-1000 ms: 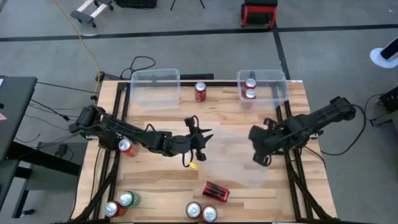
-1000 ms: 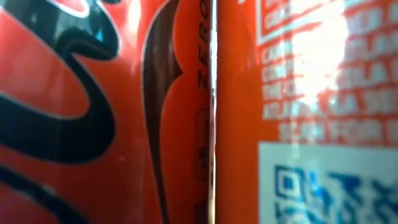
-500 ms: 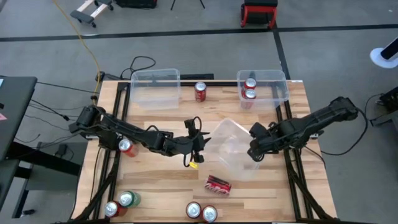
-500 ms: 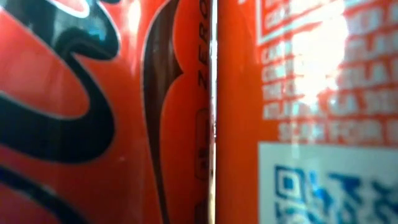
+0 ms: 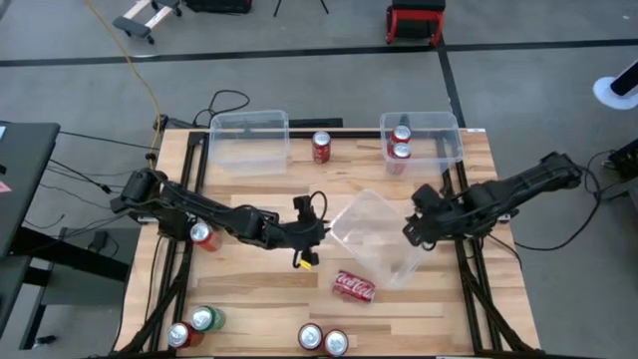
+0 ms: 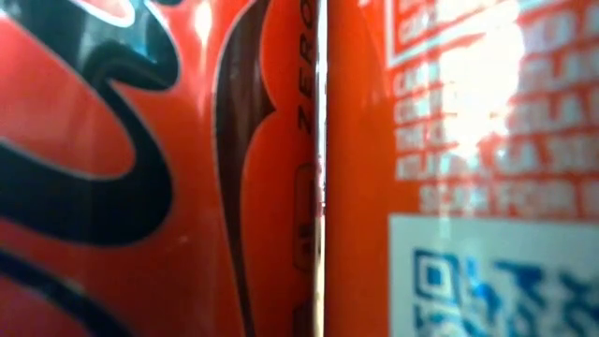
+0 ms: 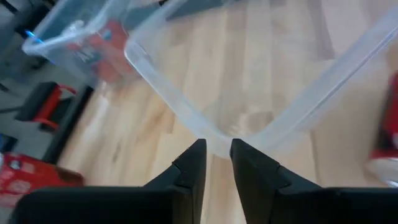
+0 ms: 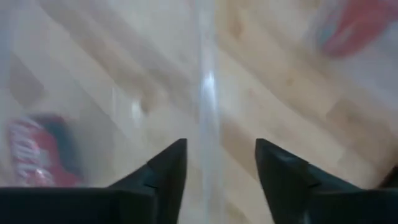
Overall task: Sort soda cans
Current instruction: Put the middle right red-white soda can into the bottom transparent bin
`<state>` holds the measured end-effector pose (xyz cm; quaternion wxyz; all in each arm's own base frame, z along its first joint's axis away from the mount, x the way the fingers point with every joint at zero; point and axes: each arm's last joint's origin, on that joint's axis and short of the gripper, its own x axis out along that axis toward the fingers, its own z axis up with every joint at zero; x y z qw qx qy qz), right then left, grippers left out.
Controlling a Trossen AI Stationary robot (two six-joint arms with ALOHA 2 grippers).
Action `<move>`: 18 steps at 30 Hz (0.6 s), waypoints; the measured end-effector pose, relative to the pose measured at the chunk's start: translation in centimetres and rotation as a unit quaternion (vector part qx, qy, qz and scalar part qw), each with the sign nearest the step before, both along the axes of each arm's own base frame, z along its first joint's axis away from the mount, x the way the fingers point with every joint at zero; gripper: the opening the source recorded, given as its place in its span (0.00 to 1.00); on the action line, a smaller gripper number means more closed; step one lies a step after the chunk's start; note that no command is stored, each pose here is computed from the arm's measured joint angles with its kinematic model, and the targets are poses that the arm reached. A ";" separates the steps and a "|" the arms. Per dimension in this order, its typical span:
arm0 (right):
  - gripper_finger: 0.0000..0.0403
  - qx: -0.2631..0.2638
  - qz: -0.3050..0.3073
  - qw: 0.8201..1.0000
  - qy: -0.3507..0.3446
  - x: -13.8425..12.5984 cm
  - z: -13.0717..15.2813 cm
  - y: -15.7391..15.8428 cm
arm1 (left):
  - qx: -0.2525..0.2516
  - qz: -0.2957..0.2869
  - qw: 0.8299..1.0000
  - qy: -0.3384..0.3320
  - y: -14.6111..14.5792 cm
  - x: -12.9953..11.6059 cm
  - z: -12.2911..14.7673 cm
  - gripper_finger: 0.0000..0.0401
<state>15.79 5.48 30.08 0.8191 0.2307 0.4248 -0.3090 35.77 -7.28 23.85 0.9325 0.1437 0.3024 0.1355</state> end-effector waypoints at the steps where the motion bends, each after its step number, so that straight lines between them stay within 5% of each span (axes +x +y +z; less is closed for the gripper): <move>1: 0.55 -0.007 0.003 1.000 -0.020 -0.2 0.4 0.0 | -0.009 -0.006 1.000 0.006 0.0 -0.1 -0.1 0.16; 8: 0.64 -0.038 0.077 0.986 -0.146 0.0 1.0 3.2 | -0.075 -0.095 0.987 0.107 -0.7 -1.0 -1.9 0.10; 18: 0.64 -0.097 0.090 0.972 -0.196 -0.7 -0.9 7.6 | -0.062 -0.038 0.992 0.105 -0.5 -1.3 -1.8 0.06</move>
